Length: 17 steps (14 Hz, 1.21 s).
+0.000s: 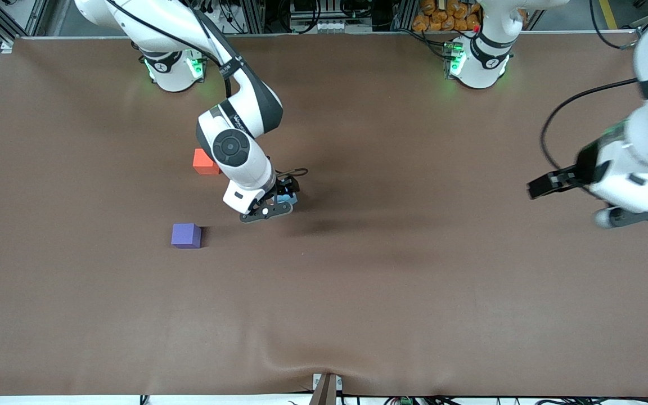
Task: Place blue block between orange and purple blocks
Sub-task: 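Grasp the blue block with the right gripper while the left gripper withdraws, then carry the blue block with the right gripper between orange and purple blocks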
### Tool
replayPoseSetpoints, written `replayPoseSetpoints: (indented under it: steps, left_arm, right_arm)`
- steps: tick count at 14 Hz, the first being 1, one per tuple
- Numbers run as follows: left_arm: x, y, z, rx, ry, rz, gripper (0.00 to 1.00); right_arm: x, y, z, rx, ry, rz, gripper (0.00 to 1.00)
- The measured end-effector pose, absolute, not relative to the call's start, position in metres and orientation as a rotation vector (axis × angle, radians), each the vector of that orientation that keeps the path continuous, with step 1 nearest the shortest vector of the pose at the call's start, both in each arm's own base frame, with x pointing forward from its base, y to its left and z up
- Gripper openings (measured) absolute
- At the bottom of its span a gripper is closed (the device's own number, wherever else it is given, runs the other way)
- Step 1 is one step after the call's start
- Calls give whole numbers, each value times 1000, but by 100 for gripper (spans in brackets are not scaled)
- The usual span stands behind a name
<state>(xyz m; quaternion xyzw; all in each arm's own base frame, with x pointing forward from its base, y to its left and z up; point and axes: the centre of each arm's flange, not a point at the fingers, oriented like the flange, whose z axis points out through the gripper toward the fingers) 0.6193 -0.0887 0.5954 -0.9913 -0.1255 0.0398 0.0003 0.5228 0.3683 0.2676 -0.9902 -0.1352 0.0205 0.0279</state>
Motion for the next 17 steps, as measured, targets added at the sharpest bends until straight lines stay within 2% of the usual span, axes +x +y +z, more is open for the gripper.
replayPoseSetpoints:
  steps: [4, 8, 17]
  left_arm:
    - [615, -58, 601, -3121, -360, 114, 100]
    - [608, -29, 606, -3131, -320, 69, 100]
    - [555, 0, 607, -3121, -297, -18, 100]
  right_arm:
    - [502, 375, 243, -3050, -520, 6, 100]
    - [487, 394, 242, -3039, -603, 0, 100]
    - [487, 394, 242, -3017, -892, -39, 100]
